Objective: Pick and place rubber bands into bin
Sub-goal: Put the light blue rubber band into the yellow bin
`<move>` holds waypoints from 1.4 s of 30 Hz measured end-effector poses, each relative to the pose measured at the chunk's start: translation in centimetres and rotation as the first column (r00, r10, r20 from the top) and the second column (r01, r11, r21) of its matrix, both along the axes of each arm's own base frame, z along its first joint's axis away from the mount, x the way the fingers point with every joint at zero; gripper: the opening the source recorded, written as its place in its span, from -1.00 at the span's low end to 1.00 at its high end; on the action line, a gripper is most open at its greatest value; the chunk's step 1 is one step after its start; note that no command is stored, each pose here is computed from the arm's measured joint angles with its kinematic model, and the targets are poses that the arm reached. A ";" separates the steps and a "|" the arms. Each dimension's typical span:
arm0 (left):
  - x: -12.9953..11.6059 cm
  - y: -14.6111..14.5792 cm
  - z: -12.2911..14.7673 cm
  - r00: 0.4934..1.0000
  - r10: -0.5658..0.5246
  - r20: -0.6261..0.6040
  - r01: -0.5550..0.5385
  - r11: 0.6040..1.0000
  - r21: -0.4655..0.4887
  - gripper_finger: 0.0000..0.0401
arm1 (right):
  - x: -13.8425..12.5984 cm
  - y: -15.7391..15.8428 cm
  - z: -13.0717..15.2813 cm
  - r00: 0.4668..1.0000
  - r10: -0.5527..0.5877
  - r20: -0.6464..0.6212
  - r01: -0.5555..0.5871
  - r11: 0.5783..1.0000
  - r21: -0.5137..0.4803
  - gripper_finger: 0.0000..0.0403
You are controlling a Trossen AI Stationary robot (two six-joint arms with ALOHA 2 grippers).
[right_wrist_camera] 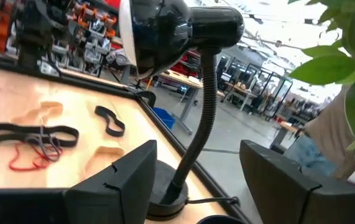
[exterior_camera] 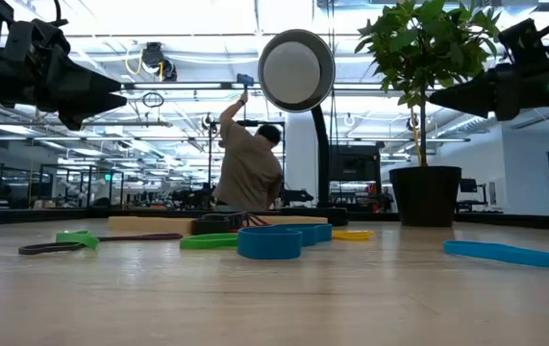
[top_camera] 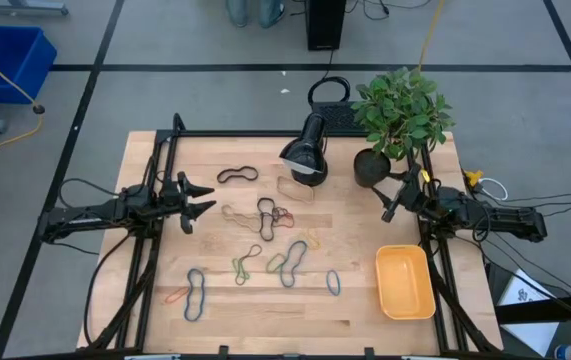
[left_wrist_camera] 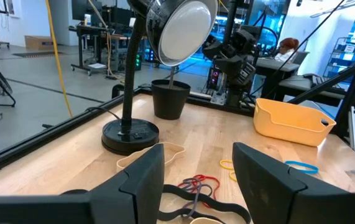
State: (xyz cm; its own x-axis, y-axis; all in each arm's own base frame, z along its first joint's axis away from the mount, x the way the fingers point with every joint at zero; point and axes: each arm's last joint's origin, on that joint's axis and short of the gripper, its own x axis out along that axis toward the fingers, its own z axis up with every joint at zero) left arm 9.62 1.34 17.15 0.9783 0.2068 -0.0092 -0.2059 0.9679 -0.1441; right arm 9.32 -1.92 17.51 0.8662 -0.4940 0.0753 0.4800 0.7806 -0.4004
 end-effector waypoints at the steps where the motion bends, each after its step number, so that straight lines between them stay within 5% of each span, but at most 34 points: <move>1: 0.0 0.0 0.0 1.000 0.000 0.000 0.000 1.000 0.000 -0.02 | 0.0 0.0 0.0 1.000 -0.001 -0.008 0.001 1.000 -0.014 0.11; 31: 0.0 0.0 0.2 1.000 0.000 0.024 0.000 1.000 0.003 -0.02 | 0.0 0.0 0.0 1.000 -0.001 -0.016 0.001 1.000 -0.029 0.11; 37: 0.0 0.0 0.2 1.000 0.016 0.023 -0.016 1.000 0.003 -0.02 | 0.0 0.0 0.2 0.989 0.011 0.146 -0.041 0.977 0.207 0.11; 42: -0.1 0.3 0.2 0.996 0.089 0.023 -0.089 0.996 0.002 -0.02 | -0.1 0.0 0.7 0.946 -0.014 0.325 -0.131 0.899 0.418 0.11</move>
State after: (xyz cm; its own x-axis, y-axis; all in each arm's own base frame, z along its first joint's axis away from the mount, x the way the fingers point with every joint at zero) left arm 9.56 1.59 17.37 0.9560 0.2932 0.0133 -0.2882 0.9463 -0.1468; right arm 9.25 -1.89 18.18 0.8613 -0.4888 0.1389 0.4709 0.8705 0.1432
